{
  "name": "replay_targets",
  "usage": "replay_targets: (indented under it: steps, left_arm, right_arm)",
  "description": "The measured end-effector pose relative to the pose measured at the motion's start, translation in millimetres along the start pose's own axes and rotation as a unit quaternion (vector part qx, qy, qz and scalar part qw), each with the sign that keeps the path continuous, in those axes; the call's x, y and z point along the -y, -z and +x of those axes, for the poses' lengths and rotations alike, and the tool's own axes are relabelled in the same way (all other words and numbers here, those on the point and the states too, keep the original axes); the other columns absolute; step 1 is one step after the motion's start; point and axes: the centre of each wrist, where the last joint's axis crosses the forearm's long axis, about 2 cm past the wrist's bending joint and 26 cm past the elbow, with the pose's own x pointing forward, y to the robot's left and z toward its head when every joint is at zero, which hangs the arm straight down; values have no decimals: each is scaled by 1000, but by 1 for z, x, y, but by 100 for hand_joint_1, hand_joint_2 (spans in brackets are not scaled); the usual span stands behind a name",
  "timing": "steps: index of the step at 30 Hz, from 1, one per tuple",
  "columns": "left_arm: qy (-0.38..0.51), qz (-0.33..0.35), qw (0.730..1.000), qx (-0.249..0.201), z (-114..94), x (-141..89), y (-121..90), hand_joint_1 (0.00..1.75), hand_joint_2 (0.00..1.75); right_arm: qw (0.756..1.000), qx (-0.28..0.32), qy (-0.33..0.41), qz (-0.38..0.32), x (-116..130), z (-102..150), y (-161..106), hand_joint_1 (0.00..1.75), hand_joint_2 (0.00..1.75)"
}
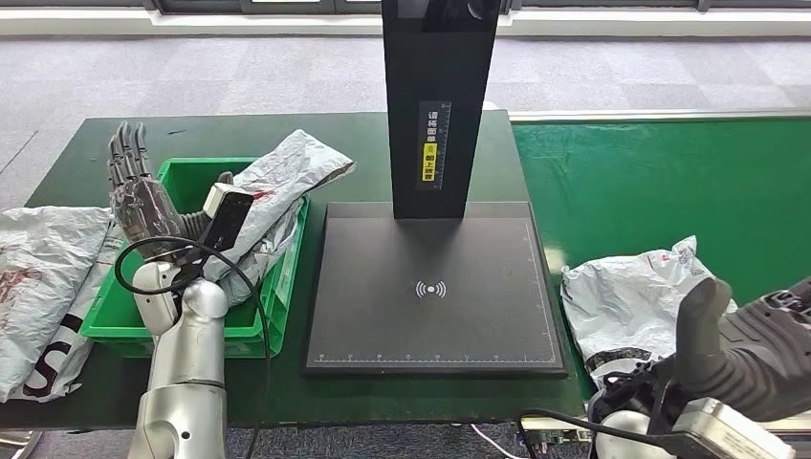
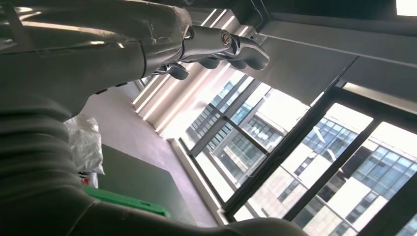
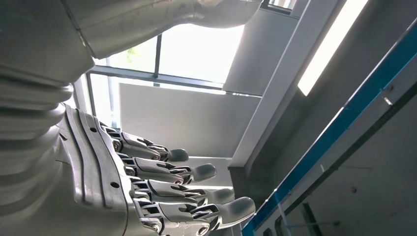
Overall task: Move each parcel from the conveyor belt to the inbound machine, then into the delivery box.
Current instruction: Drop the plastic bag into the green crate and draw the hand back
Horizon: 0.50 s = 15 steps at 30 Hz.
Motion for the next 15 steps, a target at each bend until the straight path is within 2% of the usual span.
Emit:
replay_targets:
  steps: [3,6,8,11,13,15]
  left_arm:
    - [-83,57,995,-23,-3,-1,-2,0,175]
    - [-232,121,961,-92,1,-1,-11,0,175]
    - [-352,122,922,-108,9,-4,-20,0,175]
    - [-496,92,859,-83,26,-13,-34,0,175]
    - [-536,78,838,-65,32,-19,-41,0,175]
    - [-549,71,831,-49,37,-24,-45,0,175]
  right_arm:
    - [1000,-10,-8,18,-4,-3,-6,0,175]
    - [993,-73,-50,73,-14,-19,-19,0,175]
    - [980,-126,-101,115,-24,-39,-26,0,175]
    - [950,-172,-194,175,-32,-75,-36,0,175]
    - [933,-189,-233,197,-31,-94,-43,0,175]
    - [923,-201,-251,210,-30,-106,-49,0,175]
